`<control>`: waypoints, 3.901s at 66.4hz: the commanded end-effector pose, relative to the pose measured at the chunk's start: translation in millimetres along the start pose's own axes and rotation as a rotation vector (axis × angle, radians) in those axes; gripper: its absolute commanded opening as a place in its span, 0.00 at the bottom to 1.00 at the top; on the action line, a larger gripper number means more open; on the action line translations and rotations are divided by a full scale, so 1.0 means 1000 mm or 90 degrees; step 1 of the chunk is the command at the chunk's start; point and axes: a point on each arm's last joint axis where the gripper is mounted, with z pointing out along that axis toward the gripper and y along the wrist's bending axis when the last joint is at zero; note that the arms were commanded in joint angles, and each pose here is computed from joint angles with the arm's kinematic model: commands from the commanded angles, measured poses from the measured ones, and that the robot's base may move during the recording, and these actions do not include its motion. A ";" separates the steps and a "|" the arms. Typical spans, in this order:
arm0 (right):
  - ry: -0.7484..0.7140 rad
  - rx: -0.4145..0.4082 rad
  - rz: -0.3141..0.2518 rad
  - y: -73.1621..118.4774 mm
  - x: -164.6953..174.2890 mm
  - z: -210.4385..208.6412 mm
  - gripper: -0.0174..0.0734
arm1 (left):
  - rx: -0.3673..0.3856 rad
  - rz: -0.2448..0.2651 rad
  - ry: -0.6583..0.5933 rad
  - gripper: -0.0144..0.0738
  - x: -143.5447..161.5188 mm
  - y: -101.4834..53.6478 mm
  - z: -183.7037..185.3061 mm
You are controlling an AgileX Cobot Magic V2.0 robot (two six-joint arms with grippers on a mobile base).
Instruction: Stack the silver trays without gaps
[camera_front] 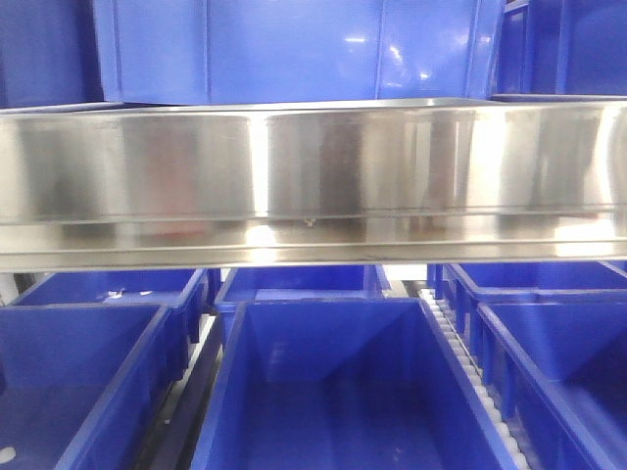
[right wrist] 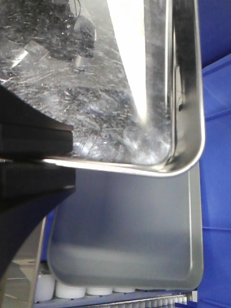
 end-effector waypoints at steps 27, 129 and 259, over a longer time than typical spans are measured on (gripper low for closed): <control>-0.076 -0.165 -0.003 0.025 -0.011 -0.007 0.18 | 0.067 0.014 -0.035 0.15 -0.004 -0.012 -0.002; 0.081 0.086 0.061 -0.004 -0.065 0.147 0.19 | 0.165 -0.055 0.162 0.15 -0.031 -0.022 0.164; -0.180 -0.142 -0.181 -0.029 -0.001 -0.006 0.17 | 0.406 -0.023 -0.214 0.15 0.040 0.068 0.001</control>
